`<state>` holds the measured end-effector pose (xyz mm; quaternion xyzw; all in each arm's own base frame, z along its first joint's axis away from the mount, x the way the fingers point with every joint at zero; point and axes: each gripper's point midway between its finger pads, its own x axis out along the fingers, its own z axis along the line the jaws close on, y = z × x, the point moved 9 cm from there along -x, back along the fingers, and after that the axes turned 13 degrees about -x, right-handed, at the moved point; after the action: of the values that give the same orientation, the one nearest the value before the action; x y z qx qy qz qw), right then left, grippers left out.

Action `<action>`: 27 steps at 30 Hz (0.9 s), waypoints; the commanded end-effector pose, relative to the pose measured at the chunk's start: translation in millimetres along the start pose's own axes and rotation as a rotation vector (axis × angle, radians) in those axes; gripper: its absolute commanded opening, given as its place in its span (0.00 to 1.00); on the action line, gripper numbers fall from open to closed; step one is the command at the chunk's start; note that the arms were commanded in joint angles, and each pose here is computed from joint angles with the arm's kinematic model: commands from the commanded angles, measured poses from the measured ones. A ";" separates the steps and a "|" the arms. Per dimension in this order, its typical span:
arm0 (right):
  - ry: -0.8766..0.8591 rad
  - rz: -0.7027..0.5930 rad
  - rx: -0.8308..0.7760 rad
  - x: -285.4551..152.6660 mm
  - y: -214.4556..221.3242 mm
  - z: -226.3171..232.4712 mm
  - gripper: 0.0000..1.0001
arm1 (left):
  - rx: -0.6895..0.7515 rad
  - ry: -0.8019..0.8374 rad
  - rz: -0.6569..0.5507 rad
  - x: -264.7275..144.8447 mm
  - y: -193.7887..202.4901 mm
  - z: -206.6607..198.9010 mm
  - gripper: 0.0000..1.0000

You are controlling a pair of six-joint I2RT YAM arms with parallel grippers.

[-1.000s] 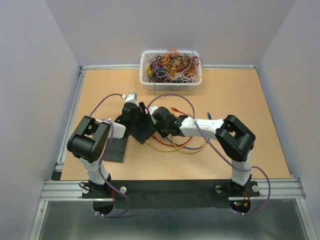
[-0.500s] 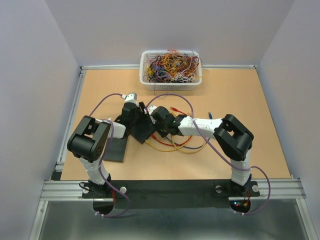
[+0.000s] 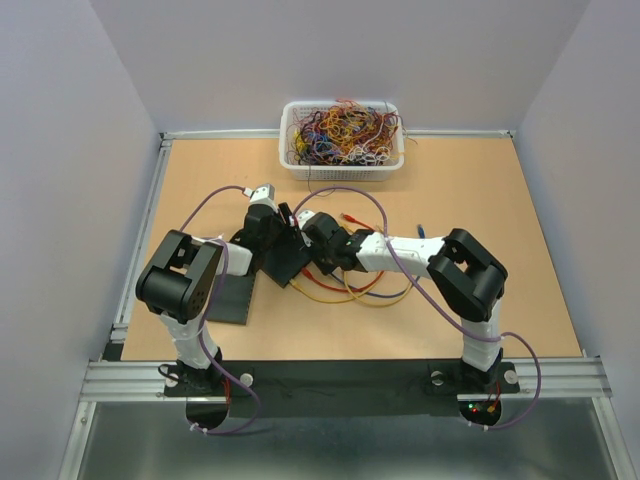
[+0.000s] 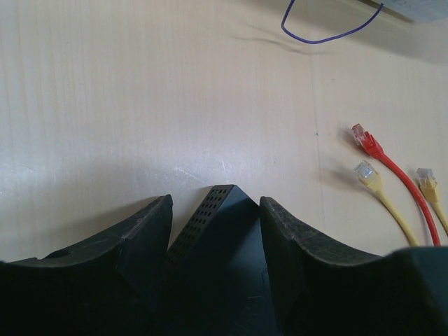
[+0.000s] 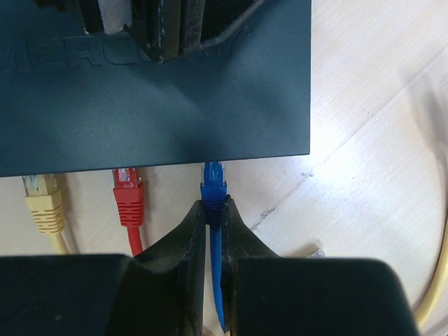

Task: Insert the plug into the switch port

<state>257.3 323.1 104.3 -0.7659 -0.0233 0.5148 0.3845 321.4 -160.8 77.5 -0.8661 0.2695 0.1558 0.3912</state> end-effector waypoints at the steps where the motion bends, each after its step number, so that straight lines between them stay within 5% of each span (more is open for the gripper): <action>1: -0.012 -0.273 0.048 0.5 -52.3 8.0 0.00 | -0.009 -0.138 0.249 -11.2 48.5 31.9 0.64; 27: -0.011 -0.319 0.135 -4.8 -41.4 10.8 0.00 | -0.011 -0.093 0.235 -17.2 47.6 29.1 0.62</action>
<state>252.9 320.8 98.2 -0.7521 -0.0191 0.4943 0.4355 321.0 -160.5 77.4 -0.8673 0.2680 0.1516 0.3911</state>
